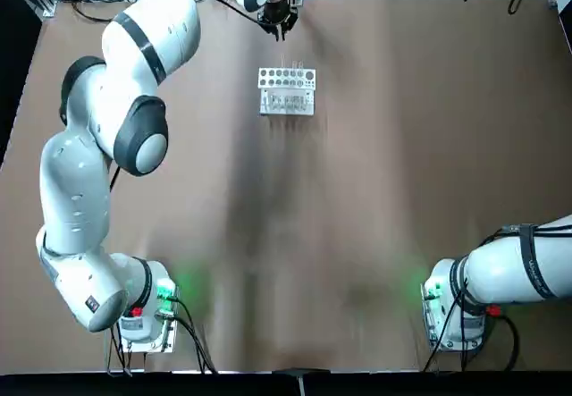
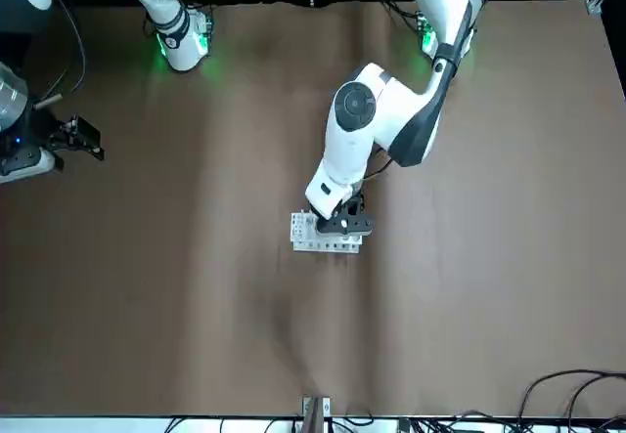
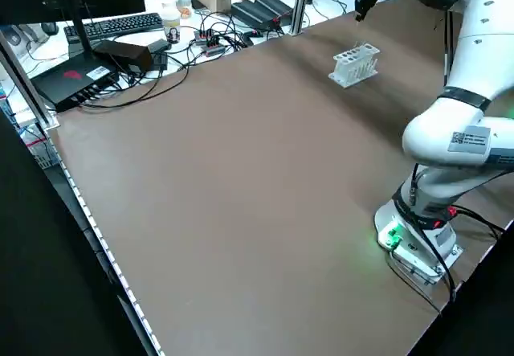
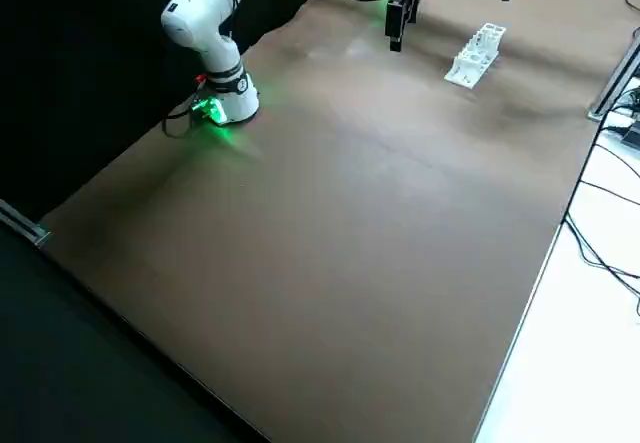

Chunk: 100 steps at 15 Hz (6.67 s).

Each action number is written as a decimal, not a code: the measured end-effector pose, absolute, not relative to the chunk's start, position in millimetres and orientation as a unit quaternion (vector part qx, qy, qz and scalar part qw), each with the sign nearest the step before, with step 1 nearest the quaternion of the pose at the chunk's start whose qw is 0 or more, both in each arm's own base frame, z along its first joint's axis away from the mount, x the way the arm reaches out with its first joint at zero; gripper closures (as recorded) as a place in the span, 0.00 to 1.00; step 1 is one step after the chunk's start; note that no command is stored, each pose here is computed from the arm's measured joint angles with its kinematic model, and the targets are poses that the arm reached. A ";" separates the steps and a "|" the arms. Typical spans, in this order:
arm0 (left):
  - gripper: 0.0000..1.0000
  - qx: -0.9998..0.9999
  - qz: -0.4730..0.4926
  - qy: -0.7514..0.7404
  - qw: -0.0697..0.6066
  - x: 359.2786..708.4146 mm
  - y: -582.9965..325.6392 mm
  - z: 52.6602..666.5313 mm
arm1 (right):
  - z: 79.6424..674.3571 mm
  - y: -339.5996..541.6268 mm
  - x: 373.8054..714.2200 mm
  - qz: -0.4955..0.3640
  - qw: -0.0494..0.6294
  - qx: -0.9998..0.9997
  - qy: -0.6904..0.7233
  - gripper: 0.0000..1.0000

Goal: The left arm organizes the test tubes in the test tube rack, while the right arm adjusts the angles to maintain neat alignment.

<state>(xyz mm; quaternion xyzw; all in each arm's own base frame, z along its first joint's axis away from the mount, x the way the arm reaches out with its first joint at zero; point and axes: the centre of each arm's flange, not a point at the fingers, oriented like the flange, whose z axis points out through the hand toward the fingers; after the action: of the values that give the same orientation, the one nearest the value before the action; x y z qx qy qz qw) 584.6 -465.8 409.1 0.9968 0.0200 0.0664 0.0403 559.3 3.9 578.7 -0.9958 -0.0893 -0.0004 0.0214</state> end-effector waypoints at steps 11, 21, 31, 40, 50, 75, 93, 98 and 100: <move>0.80 0.997 0.060 0.013 0.035 579.6 -476.2 389.5 | 578.6 3.9 559.4 0.000 0.021 -0.996 -0.089 0.00; 0.79 0.997 0.062 0.011 0.036 579.5 -479.6 380.1 | 578.6 3.9 559.4 0.000 0.021 -0.996 -0.089 0.00; 0.79 0.998 0.053 0.007 0.027 576.2 -484.9 359.9 | 578.6 3.9 559.4 0.000 0.021 -0.996 -0.089 0.00; 0.78 0.998 0.051 0.005 0.023 577.4 -487.5 339.0 | 578.5 4.0 559.4 0.000 0.021 -0.996 -0.089 0.00; 0.18 0.998 0.066 -0.003 0.020 582.8 -485.3 342.9 | 578.5 4.6 559.4 0.000 0.021 -0.996 -0.090 0.00; 0.00 0.993 -0.009 -0.115 0.007 561.0 -131.9 625.5 | 498.6 347.8 544.8 0.055 0.071 -0.991 -0.099 0.33; 0.00 0.994 -0.013 -0.111 0.008 550.9 -122.4 625.8 | 308.6 561.4 564.2 -0.089 0.209 -0.966 0.123 0.99; 0.00 0.994 -0.013 -0.112 0.008 550.6 -123.5 625.8 | 309.0 553.0 574.0 -0.090 0.203 -0.966 0.130 0.99; 0.00 0.994 -0.013 -0.112 0.008 550.6 -123.5 625.8 | 305.4 544.7 579.0 -0.079 0.189 -0.969 0.134 0.99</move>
<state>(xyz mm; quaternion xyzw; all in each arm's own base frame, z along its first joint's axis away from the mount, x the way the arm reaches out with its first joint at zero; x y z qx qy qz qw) 550.6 -123.5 625.8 0.9936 -0.1119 -0.0129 0.0085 579.0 544.7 305.4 -0.9695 0.1343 -0.0793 0.1891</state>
